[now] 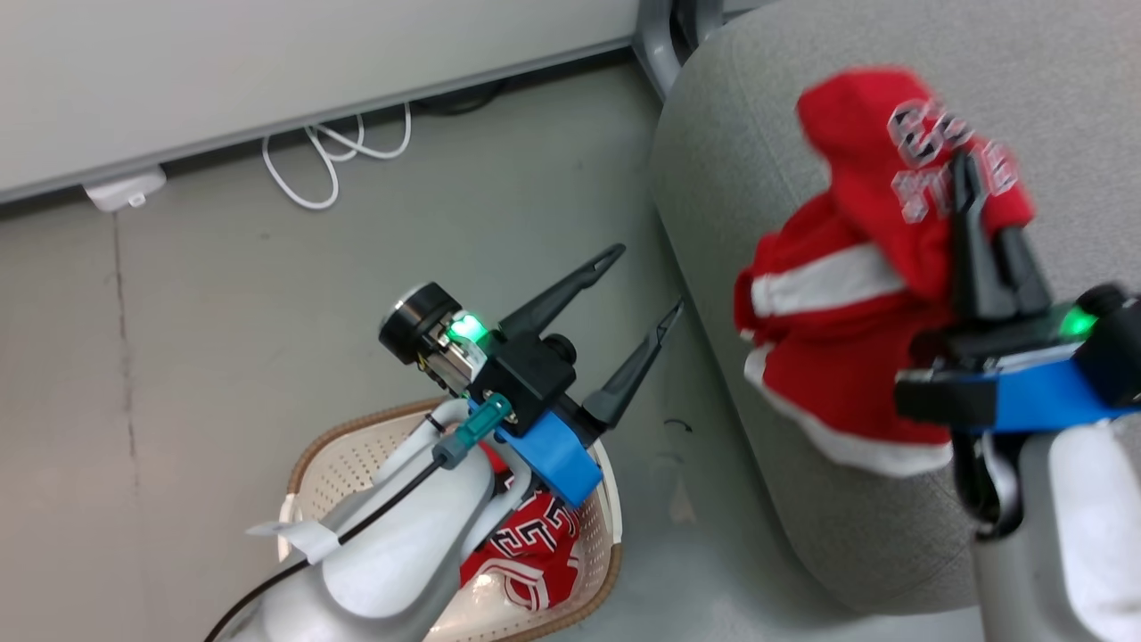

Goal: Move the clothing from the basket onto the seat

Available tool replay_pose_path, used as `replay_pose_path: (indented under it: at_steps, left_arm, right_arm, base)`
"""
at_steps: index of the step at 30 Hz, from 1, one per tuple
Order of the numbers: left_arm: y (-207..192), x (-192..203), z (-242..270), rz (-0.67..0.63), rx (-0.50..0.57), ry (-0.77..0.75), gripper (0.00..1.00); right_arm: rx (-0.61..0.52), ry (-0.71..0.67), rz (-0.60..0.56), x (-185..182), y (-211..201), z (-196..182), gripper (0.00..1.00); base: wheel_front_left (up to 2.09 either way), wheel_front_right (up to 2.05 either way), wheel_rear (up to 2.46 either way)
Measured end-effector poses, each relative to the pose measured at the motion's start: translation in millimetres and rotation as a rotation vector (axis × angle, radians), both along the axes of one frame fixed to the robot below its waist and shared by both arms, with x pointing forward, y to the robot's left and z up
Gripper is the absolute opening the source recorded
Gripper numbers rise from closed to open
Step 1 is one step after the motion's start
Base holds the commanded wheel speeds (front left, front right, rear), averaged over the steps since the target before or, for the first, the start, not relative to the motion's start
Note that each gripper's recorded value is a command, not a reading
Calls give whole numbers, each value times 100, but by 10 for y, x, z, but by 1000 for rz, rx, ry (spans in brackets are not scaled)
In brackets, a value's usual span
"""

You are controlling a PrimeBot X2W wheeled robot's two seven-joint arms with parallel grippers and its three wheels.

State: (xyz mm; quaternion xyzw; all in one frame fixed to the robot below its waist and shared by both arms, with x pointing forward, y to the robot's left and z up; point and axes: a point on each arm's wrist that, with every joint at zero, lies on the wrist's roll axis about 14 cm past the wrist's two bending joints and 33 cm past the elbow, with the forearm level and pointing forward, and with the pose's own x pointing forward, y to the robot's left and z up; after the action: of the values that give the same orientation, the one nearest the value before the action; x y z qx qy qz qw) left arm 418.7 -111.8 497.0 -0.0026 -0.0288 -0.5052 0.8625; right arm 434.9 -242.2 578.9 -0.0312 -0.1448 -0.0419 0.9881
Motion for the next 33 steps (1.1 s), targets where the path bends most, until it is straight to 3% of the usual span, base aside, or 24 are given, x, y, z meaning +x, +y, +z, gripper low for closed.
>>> replay_pose_path:
  at_steps: [9, 21, 25, 33]
  left_arm:
    - [114, 311, -292, 29, 4, 38, 100]
    - [235, 704, -966, 45, 23, 118, 100]
    - [241, 768, -1221, 41, 30, 152, 100]
    - [232, 770, -1574, 24, 36, 206, 100]
  right_arm:
    - [-114, -217, -88, 481, -264, 716, 0]
    - [-309, -321, -262, 1088, -1039, 1082, 0]
    - [-322, -267, -317, 1274, -1342, 896, 0]
    - [-283, -16, -401, 1491, -1780, -30, 0]
  base:
    - [0, 0, 0]
    - [0, 0, 0]
    - [0, 0, 0]
    - [0, 0, 0]
